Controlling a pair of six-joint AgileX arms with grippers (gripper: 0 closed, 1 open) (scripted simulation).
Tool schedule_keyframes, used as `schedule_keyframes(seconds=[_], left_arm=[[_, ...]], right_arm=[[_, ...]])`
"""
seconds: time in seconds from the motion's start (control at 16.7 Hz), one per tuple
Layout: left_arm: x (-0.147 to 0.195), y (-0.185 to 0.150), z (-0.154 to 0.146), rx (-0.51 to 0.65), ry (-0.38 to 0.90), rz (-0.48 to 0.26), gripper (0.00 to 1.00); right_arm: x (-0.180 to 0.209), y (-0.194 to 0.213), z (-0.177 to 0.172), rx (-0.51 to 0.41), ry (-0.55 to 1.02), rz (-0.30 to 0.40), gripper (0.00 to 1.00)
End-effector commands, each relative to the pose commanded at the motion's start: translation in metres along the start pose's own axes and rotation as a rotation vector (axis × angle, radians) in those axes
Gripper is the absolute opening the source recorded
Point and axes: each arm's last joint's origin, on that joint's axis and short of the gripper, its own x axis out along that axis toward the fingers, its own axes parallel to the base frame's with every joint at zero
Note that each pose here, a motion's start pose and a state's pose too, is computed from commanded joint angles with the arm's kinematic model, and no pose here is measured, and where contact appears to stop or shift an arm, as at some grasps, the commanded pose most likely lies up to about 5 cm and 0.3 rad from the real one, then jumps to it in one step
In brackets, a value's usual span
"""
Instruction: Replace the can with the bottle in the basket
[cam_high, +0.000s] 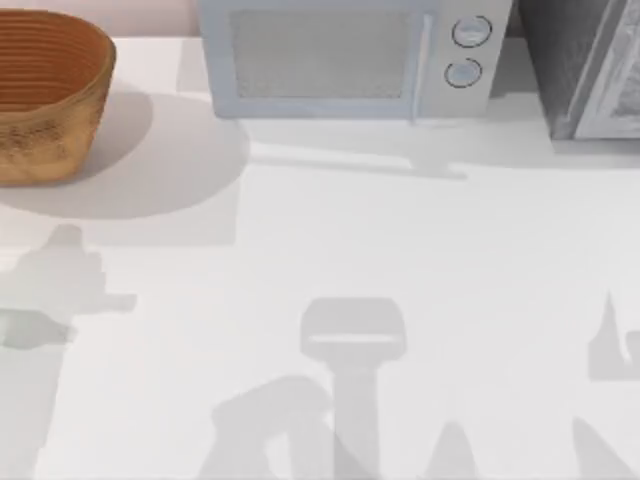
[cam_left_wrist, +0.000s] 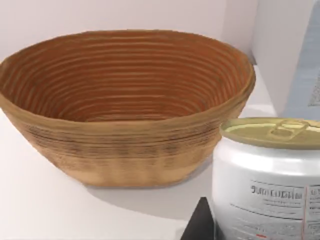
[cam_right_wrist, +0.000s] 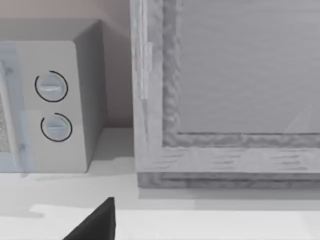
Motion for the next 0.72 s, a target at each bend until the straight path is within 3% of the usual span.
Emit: schedule_keyframes(seconds=[0.36,0.72], left_arm=[[-0.007,-0.007,-0.093,-0.008,-0.253,0.028,0.00],[-0.002,-0.007,-0.112,-0.015,-0.316,0.035,0.00]], right_arm=[[0.000,0.000,0.000,0.000,0.000,0.000,1.00],[0.000,0.000,0.000,0.000,0.000,0.000,1.00]])
